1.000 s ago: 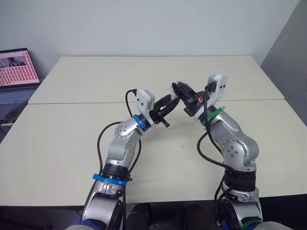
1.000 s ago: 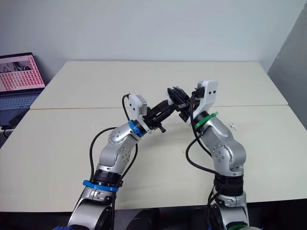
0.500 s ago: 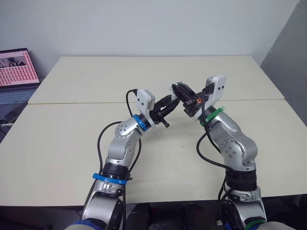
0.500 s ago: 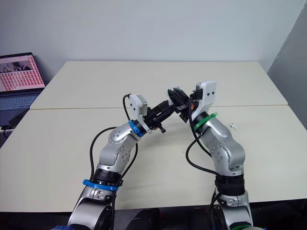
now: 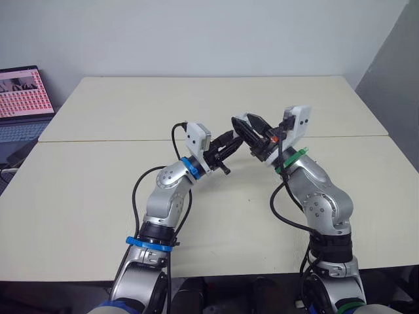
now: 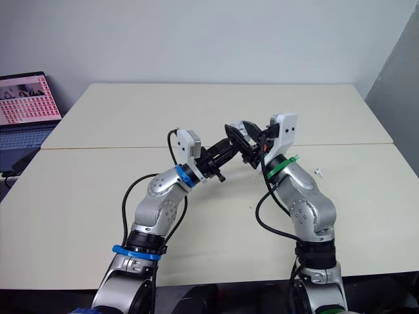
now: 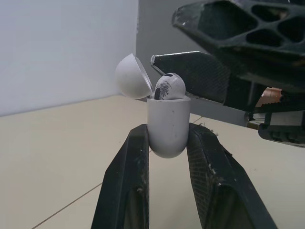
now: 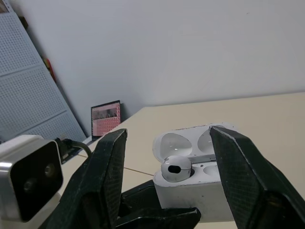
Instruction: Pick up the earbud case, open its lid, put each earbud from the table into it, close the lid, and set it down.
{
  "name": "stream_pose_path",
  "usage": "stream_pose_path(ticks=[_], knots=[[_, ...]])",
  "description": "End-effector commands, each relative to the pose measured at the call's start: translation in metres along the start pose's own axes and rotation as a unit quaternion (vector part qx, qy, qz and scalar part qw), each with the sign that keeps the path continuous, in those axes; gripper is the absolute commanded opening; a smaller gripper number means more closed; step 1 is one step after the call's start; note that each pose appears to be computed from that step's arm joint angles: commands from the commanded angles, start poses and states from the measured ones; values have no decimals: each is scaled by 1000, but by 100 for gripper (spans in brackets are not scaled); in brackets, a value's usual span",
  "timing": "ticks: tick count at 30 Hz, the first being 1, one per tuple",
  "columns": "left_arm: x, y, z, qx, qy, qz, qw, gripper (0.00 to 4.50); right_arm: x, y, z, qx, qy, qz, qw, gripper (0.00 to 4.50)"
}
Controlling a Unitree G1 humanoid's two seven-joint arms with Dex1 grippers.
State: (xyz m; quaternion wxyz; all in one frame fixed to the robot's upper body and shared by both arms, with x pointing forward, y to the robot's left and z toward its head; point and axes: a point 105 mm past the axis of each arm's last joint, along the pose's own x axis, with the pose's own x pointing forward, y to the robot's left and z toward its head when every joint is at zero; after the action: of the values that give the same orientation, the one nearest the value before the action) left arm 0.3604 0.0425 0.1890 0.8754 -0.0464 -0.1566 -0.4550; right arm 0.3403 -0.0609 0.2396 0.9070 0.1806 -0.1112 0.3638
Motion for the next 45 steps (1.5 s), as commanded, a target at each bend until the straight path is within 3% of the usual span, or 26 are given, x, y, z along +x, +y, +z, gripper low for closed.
stream_pose_path(ticks=[1,3,6,14,20,32,41,45], knots=[[-7,3,11,22,-16,2,1000,79,-6,23,58,-35,-57,46,997,284],[-12,6,9,24,-8,6,1000,79,-12,23,71,-45,-56,47,996,284],[-23,14,7,31,4,20,999,79,-31,-3,73,-86,-13,0,996,284],[-43,30,5,41,19,85,995,79,-95,-87,22,-197,108,-188,956,284],[-50,32,2,43,28,100,994,79,-131,-134,-9,-221,200,-244,923,284],[-49,34,7,55,33,87,994,79,-133,-201,-26,-191,248,-267,911,284],[-50,33,7,56,33,90,994,79,-141,-215,-46,-170,293,-244,909,284],[-50,33,8,57,34,88,994,79,-142,-215,-48,-167,293,-242,910,194]])
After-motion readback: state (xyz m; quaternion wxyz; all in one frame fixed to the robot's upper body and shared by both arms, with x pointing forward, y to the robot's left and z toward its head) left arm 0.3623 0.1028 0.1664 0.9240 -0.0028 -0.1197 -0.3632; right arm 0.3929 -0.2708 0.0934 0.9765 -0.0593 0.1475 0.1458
